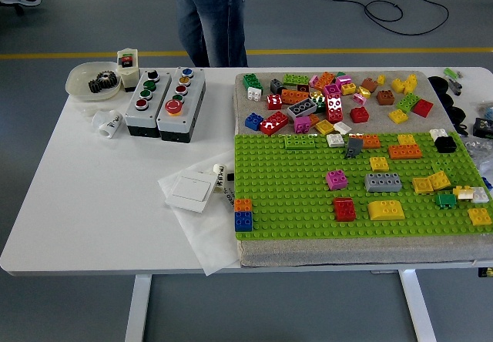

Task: Pick up the brick,pile it on top of brick,press brick,pick up the brick,pile it on top of brick,press brick

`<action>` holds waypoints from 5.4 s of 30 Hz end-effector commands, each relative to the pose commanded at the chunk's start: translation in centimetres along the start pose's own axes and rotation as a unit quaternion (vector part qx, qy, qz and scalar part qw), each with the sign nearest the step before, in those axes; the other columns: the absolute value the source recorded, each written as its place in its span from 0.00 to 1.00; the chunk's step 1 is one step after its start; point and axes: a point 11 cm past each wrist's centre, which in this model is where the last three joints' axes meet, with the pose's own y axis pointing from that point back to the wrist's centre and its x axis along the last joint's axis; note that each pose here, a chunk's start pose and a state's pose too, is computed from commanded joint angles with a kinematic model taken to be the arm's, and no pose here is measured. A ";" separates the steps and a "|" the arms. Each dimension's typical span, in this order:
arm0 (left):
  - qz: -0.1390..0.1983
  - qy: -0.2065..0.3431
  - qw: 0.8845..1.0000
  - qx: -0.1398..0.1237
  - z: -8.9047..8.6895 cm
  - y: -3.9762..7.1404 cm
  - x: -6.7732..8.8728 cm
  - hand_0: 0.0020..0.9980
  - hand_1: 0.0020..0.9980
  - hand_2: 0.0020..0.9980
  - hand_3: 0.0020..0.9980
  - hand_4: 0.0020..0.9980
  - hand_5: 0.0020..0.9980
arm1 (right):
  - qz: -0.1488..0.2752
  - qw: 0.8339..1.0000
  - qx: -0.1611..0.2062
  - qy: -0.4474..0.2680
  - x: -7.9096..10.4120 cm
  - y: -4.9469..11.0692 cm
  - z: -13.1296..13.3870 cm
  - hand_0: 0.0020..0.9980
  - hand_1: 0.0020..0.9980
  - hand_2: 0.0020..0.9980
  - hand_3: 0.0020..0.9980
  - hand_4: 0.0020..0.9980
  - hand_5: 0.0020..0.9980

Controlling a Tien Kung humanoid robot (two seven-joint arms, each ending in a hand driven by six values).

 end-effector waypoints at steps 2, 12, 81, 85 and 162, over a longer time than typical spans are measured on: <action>0.000 -0.001 1.000 0.000 0.0 0.0 0.1 0.78 0.81 0.86 0.63 0.67 0.68 | 0.001 1.000 0.001 -0.002 0.0 0.0 0.0 0.85 0.79 0.80 0.80 1.00 0.93; 0.001 -0.001 1.000 -0.002 0.3 0.0 0.1 0.78 0.81 0.86 0.63 0.67 0.68 | 0.001 1.000 0.004 -0.004 0.0 -0.1 -0.2 0.85 0.79 0.80 0.80 1.00 0.93; -0.001 0.004 1.000 -0.003 0.6 0.1 -0.1 0.78 0.80 0.85 0.63 0.67 0.68 | -0.005 1.000 0.005 -0.004 -0.3 -0.2 -0.4 0.84 0.79 0.80 0.80 1.00 0.93; 0.001 0.004 1.000 -0.004 0.6 0.0 0.0 0.78 0.80 0.85 0.63 0.67 0.68 | -0.005 1.000 0.006 -0.003 -0.3 -0.2 -0.5 0.84 0.79 0.80 0.80 1.00 0.93; 0.007 0.017 0.999 -0.028 3.8 0.4 0.2 0.77 0.80 0.85 0.62 0.67 0.68 | -0.016 0.999 0.035 -0.006 -1.6 -1.2 -2.9 0.84 0.79 0.80 0.80 1.00 0.93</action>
